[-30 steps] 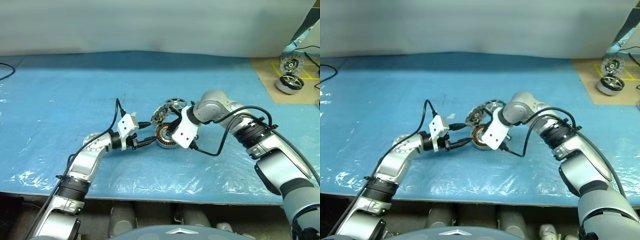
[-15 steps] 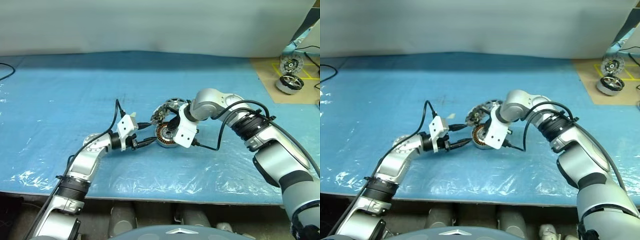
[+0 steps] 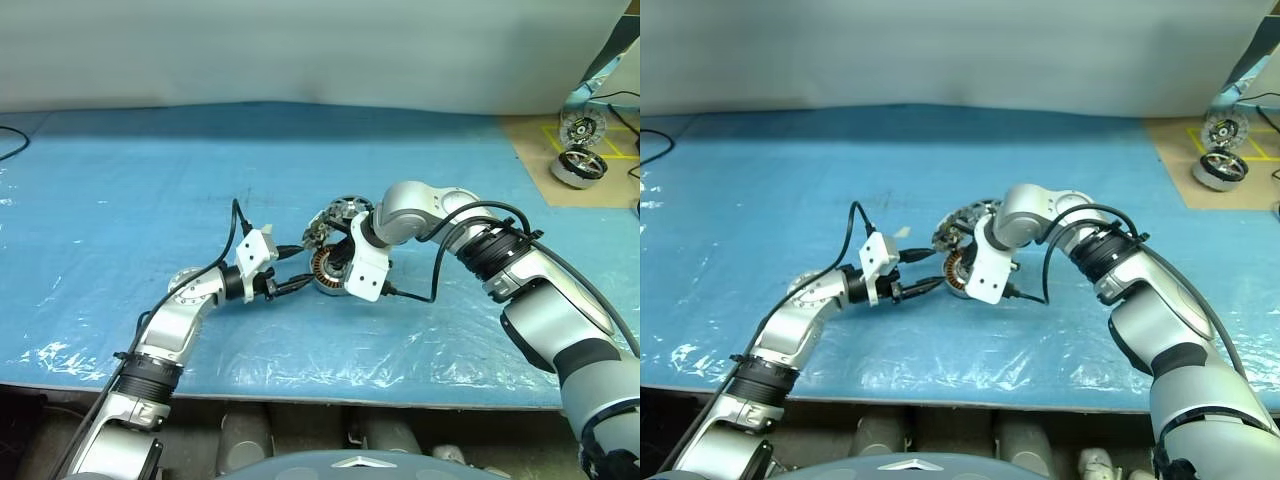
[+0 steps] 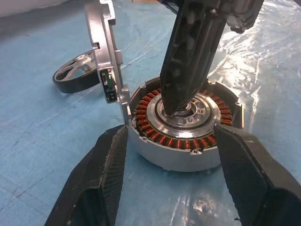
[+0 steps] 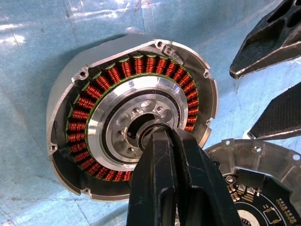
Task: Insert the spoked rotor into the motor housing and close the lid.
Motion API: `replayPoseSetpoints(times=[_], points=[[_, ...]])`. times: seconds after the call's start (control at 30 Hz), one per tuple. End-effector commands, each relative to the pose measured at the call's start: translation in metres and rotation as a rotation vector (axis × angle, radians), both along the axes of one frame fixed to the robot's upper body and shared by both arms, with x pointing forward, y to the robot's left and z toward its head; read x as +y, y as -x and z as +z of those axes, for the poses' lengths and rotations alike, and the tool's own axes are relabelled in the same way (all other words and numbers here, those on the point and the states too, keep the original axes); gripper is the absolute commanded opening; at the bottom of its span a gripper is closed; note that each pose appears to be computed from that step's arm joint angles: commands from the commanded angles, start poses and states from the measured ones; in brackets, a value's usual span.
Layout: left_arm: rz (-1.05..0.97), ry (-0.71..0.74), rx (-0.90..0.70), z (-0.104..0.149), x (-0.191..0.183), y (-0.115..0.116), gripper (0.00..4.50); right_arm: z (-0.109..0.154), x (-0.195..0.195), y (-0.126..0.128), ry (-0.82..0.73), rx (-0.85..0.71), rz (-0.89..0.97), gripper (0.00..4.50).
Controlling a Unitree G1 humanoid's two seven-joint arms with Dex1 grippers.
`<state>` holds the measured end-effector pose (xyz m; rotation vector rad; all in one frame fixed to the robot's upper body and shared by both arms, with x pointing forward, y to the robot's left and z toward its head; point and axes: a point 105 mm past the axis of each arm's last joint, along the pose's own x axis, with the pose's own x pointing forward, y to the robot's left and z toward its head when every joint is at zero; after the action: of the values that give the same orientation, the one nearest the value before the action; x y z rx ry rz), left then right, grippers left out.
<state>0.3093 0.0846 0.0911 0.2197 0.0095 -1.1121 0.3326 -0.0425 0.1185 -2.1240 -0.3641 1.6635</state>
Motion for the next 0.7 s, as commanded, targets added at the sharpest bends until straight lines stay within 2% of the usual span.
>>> replayPoseSetpoints(times=[0.03, 0.7], points=[[-0.011, 0.017, -0.040, 0.0117, -0.0032, 0.0029, 3.02, 0.0087, 0.0044, -0.0026, -0.007, -0.029, 0.015, 0.03], [-0.008, 0.018, -0.038, 0.0150, -0.0047, 0.0014, 3.02, 0.0053, 0.0003, 0.0022, 0.014, 0.010, -0.001, 0.03]])
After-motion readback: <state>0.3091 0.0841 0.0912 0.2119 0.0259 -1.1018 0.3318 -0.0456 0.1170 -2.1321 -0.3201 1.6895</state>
